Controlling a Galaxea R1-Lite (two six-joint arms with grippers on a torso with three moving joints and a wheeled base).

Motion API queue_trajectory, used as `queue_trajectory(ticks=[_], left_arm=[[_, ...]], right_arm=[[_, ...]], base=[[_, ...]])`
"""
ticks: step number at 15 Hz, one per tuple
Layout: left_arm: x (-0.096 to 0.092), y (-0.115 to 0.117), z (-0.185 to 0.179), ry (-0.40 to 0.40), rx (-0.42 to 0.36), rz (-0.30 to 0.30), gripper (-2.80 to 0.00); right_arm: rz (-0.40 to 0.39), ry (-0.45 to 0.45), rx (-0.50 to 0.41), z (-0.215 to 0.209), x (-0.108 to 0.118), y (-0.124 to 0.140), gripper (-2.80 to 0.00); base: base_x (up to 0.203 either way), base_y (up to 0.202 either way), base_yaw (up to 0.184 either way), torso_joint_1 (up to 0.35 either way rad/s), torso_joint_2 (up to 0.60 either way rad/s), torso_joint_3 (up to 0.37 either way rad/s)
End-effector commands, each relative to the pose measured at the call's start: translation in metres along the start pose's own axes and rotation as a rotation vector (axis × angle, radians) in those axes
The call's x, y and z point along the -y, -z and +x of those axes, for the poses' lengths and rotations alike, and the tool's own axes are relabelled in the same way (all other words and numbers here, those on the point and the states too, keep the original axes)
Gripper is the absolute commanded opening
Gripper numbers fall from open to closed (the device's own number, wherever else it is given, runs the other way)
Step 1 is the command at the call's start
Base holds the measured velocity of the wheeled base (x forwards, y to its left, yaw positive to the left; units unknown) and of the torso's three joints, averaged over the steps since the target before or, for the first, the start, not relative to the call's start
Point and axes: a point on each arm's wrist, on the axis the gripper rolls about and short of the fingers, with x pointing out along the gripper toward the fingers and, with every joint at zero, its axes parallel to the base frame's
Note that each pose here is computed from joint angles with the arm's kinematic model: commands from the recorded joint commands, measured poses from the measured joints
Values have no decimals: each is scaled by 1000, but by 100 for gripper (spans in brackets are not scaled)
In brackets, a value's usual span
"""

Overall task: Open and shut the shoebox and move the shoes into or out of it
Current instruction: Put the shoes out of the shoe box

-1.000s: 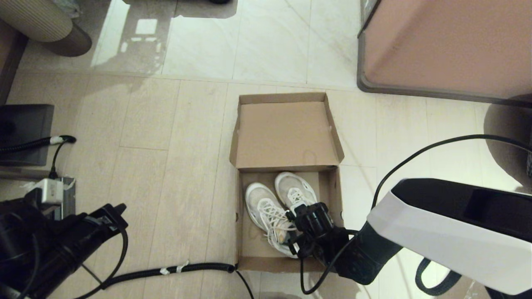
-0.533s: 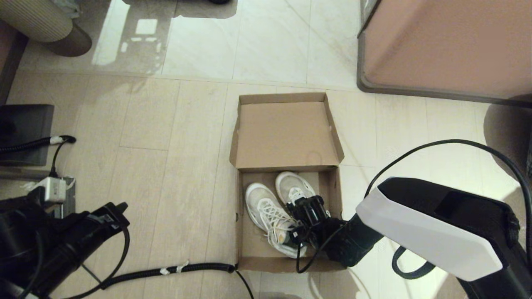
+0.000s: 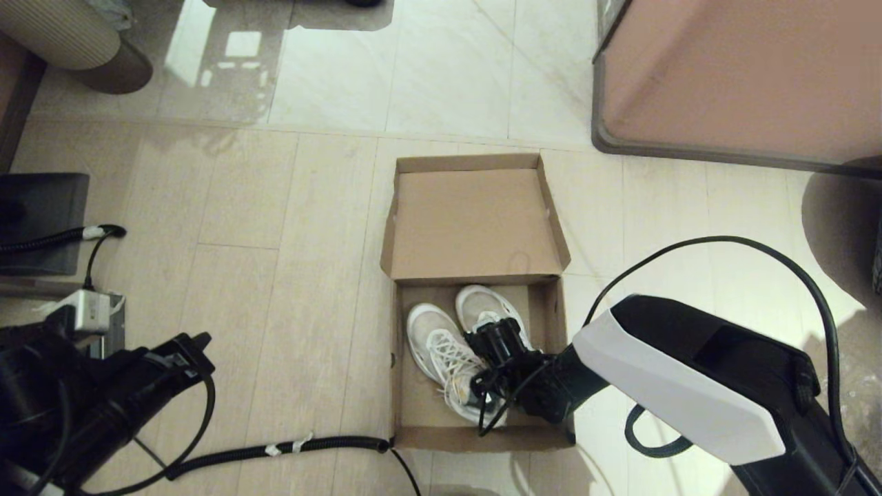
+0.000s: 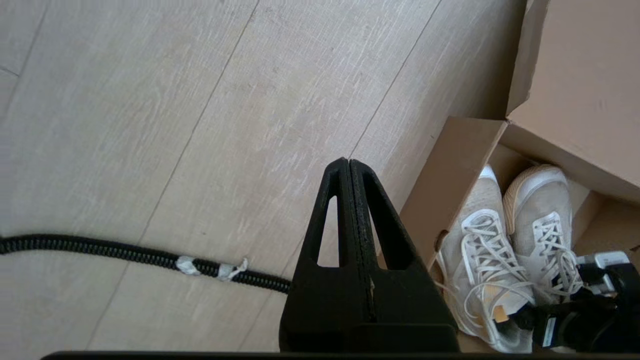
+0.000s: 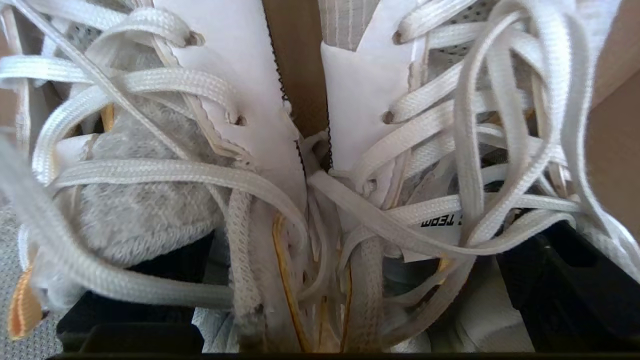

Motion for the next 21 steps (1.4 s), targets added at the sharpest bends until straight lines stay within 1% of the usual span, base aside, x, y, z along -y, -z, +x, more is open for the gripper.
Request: queue_trajectory(ticks=[1,6,10,12,13,14,16,18,20,21], left_arm=[[1,-2,-1,3,13,1,-280],[2,-7,-6,17,42,-2,-280],[3,-10,-10,25,59,-3,-280],[3,-10,-12,34,54,-3,-280],[2,-10,-12,36,52,-3,-280],[3,-10,-11,36,53,-3,-280],[3,-10,-11,37,51,-2,-280],[3,-9,-12,37,51,-2,-280],[3,-12,-13,39,64,-4,-280],[3,-12,-13,39,67,-4,-280]], right_arm=[[-3,1,-7,3,-2,0,-280],[-22,-3,-50,-1,1,-1,-280],[-18,-61,-55,-17,8,-12,-280],[-6,-111,-68,-40,16,-26,-280],[13,-127,-72,-52,19,-33,-280],[36,-141,-65,-66,24,-42,-280],[55,-191,-60,-97,35,-54,-280],[43,-241,-83,-127,40,-53,-280],[22,-278,-104,-156,36,-43,-280],[37,-297,-94,-170,32,-43,-280]], base=[[0,0,0,0,0,0],[0,0,0,0,0,0],[0,0,0,0,0,0],[0,0,0,0,0,0],[0,0,0,0,0,0],[0,0,0,0,0,0],[0,0,0,0,0,0],[0,0,0,0,0,0],[0,0,0,0,0,0],[0,0,0,0,0,0]])
